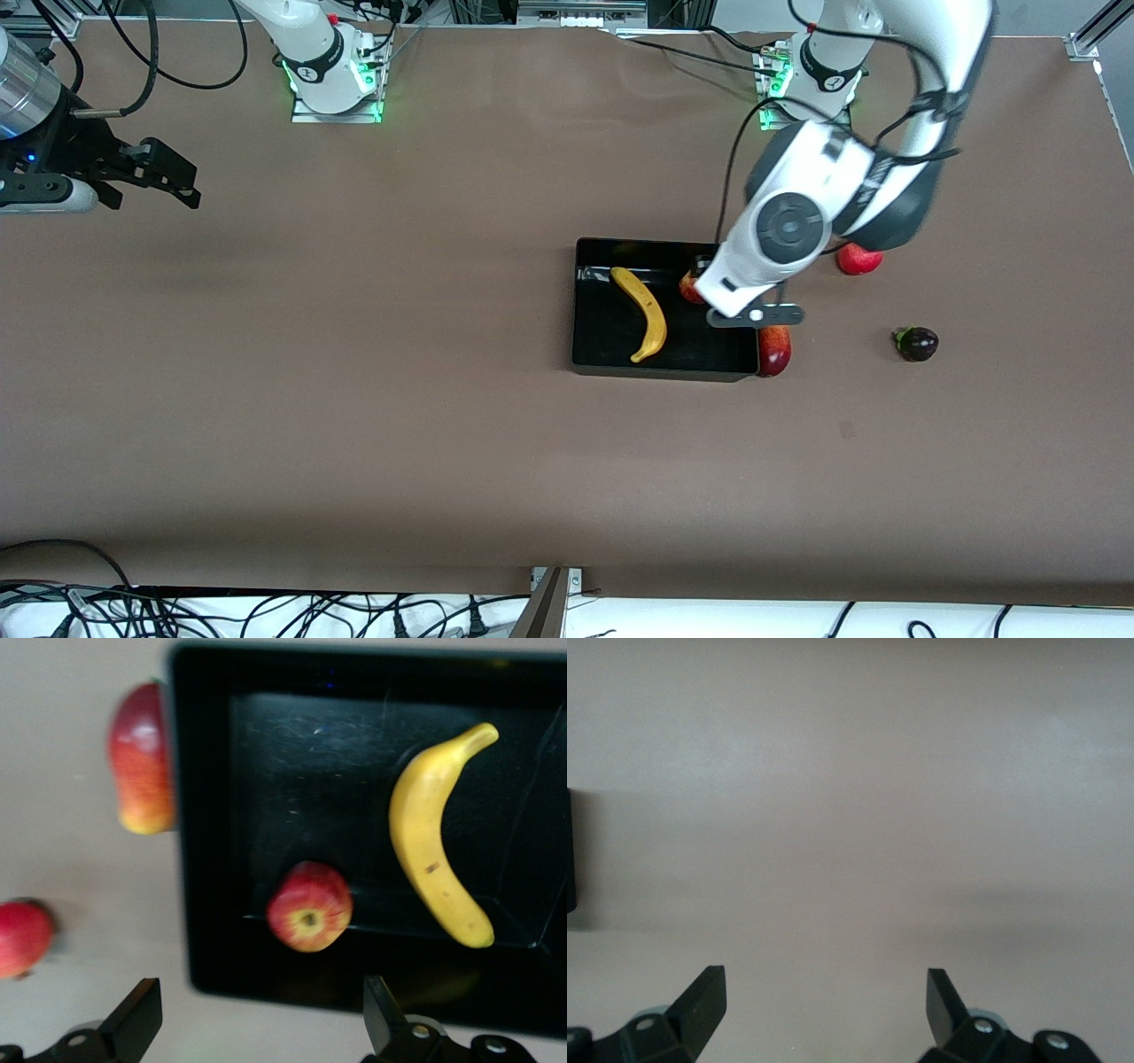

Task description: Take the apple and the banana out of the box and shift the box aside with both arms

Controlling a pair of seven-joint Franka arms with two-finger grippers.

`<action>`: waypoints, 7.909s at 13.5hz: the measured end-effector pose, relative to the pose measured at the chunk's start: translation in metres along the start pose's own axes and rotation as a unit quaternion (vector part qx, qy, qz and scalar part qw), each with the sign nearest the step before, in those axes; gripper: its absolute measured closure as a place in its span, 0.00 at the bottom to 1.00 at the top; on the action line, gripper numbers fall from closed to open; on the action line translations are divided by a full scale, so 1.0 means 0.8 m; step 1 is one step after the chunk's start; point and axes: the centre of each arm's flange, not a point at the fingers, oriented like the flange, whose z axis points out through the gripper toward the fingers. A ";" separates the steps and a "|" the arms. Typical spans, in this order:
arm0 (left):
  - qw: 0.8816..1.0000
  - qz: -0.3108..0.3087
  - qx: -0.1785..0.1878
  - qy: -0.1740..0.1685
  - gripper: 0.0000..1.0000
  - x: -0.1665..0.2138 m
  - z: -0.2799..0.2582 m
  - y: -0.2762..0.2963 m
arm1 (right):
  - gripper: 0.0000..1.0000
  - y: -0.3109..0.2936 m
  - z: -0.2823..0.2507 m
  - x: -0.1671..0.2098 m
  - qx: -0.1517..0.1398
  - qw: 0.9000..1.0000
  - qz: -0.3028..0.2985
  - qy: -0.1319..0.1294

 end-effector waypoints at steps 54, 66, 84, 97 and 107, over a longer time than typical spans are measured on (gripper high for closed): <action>0.996 0.032 -0.066 0.047 0.00 0.024 0.140 0.133 | 0.00 -0.002 -0.001 0.001 0.000 1.000 -0.001 0.005; 0.997 0.016 -0.068 0.045 0.66 0.031 0.148 0.134 | 0.00 -0.002 -0.001 0.001 0.001 1.000 -0.001 0.004; 0.997 0.072 -0.012 0.002 0.63 0.183 0.160 -0.346 | 0.00 -0.002 0.000 0.002 0.001 1.000 -0.001 0.004; 0.997 0.058 0.028 0.044 0.00 0.105 -0.213 -0.358 | 0.00 -0.002 0.000 0.005 0.003 1.000 0.000 0.012; 0.989 -0.002 -0.040 0.141 0.00 -0.027 -0.245 -0.360 | 0.00 -0.002 0.000 0.005 0.003 1.000 0.000 0.011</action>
